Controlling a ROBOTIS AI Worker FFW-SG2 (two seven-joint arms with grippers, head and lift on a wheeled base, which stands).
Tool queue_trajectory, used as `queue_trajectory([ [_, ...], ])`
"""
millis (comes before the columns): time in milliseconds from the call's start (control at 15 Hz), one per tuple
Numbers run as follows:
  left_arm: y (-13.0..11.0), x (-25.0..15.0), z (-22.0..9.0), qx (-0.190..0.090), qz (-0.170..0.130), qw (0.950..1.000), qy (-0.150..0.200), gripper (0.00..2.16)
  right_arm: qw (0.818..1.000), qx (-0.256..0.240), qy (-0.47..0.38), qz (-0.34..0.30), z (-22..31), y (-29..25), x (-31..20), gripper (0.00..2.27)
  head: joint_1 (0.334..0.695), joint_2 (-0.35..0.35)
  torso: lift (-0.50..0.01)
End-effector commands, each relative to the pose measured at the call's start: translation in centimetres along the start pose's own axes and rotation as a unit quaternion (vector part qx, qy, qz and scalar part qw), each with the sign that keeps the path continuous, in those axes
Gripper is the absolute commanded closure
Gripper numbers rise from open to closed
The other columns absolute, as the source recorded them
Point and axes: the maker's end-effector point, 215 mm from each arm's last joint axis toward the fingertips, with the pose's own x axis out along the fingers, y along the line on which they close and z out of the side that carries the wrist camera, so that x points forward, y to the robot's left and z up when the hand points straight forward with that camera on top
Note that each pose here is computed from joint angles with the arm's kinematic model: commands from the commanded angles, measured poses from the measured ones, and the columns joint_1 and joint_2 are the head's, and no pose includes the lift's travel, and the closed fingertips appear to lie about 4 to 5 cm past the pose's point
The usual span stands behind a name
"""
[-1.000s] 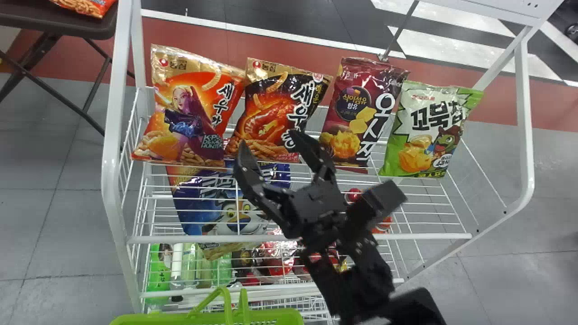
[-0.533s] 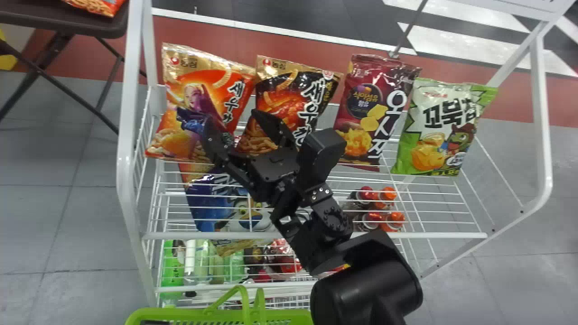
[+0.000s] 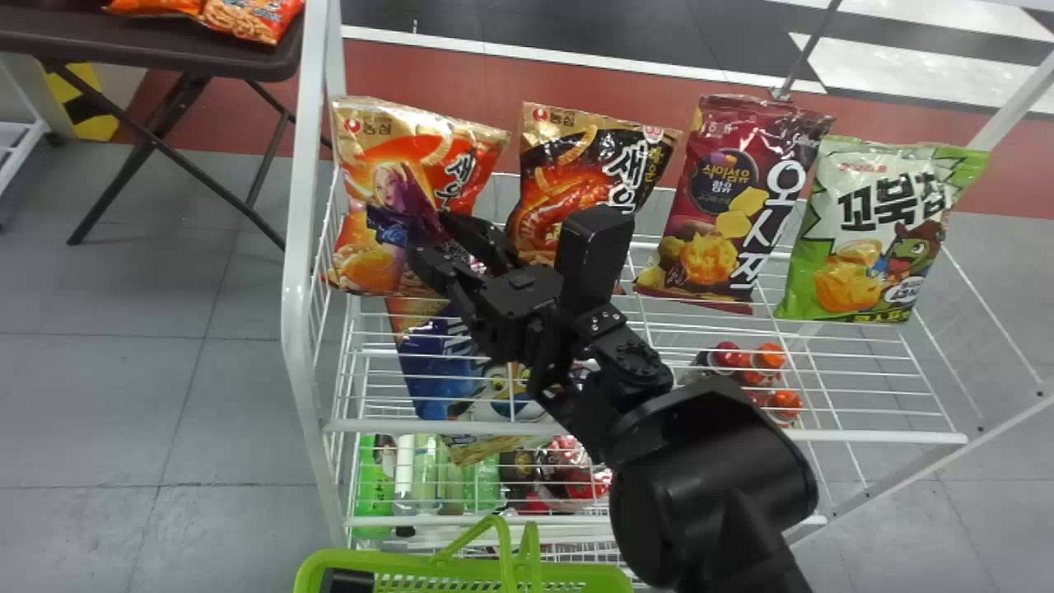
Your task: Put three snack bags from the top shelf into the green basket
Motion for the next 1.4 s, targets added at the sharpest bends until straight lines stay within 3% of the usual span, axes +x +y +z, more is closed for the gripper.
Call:
queue_trajectory([
  [0, 0.0, 0.0, 0.1, 0.001, 0.001, 1.0000, 0.000, 2.14, 1.000, -0.012, 0.002, 0.003, 0.9, 0.1, -0.2, 2.17, 0.695, -0.184, -0.050],
  [333, 0.1, 0.0, 0.1, 0.000, 0.000, 1.0000, 0.000, 2.14, 0.999, -0.022, 0.005, 0.047, 2.7, 2.3, -3.2, 2.20, 0.695, -0.182, -0.050],
  [533, 0.1, 0.0, 0.3, -0.001, -0.002, 1.0000, -0.002, 2.14, 0.999, -0.018, 0.033, 0.037, 3.0, 1.7, -6.9, 2.20, 0.695, -0.196, -0.050],
  [933, 0.1, -0.2, 1.5, 0.002, -0.012, 0.9999, -0.011, 2.14, 0.993, -0.004, 0.118, 0.002, 3.5, -0.7, -16.9, 2.22, 0.695, -0.336, -0.050],
  [1333, 0.0, -0.9, 4.1, 0.011, -0.019, 0.9984, -0.052, 2.14, 0.963, 0.023, 0.266, -0.046, 0.4, -3.3, -27.7, 2.22, 0.695, -0.350, -0.050],
])
